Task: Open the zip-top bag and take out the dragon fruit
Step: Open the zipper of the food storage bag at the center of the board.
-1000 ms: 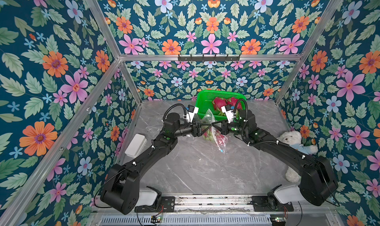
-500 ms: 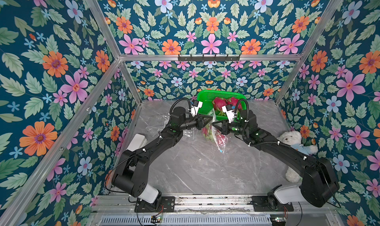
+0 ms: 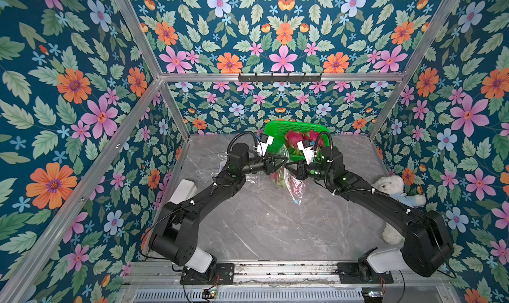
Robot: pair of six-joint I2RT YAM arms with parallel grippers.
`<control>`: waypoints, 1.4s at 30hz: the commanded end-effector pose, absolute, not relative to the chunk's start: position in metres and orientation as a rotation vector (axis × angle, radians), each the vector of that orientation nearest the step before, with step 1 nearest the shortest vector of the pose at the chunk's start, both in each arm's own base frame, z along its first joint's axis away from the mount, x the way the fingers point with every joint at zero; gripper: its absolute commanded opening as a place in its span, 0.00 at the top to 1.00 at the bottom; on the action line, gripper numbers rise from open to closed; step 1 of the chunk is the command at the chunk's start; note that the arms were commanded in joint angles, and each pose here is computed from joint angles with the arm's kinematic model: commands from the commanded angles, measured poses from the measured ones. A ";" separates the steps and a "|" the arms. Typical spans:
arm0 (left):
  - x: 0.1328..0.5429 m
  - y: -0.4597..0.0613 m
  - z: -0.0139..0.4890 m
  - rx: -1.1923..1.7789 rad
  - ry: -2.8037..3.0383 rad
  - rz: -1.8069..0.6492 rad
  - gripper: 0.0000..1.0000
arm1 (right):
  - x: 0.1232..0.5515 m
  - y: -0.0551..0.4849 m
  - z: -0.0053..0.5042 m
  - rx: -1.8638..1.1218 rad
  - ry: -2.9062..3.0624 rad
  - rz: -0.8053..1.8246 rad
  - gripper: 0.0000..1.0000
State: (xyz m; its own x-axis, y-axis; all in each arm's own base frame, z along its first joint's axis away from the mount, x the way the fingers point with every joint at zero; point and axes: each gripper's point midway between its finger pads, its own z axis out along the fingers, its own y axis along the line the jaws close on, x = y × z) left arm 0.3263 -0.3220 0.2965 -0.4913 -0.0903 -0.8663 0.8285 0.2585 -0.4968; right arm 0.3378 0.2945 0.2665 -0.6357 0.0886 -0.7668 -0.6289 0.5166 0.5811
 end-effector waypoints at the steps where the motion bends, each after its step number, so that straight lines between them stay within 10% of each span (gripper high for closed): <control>1: 0.320 -0.320 0.304 0.712 1.633 -1.365 0.70 | 0.340 0.292 0.274 -0.440 1.954 1.151 1.00; 13: 0.327 -0.326 0.306 0.709 1.619 -1.392 0.53 | 0.337 0.292 0.274 -0.450 1.955 1.167 1.00; 16: 0.331 -0.329 0.303 0.708 1.633 -1.388 0.62 | 0.337 0.293 0.274 -0.452 1.952 1.172 1.00; 20: 0.332 -0.331 0.302 0.714 1.631 -1.388 0.99 | 0.335 0.293 0.275 -0.456 1.949 1.175 1.00; 25: 0.334 -0.332 0.301 0.720 1.633 -1.389 0.99 | 0.334 0.293 0.277 -0.464 1.946 1.177 1.00; 30: 0.331 -0.337 0.303 0.740 1.630 -1.408 0.79 | 0.335 0.294 0.274 -0.467 1.954 1.176 1.00; 34: 0.328 -0.340 0.301 0.760 1.632 -1.412 1.00 | 0.335 0.294 0.274 -0.467 1.953 1.175 1.00; 42: 0.326 -0.336 0.300 0.766 1.638 -1.370 1.00 | 0.334 0.288 0.275 -0.463 1.955 1.141 1.00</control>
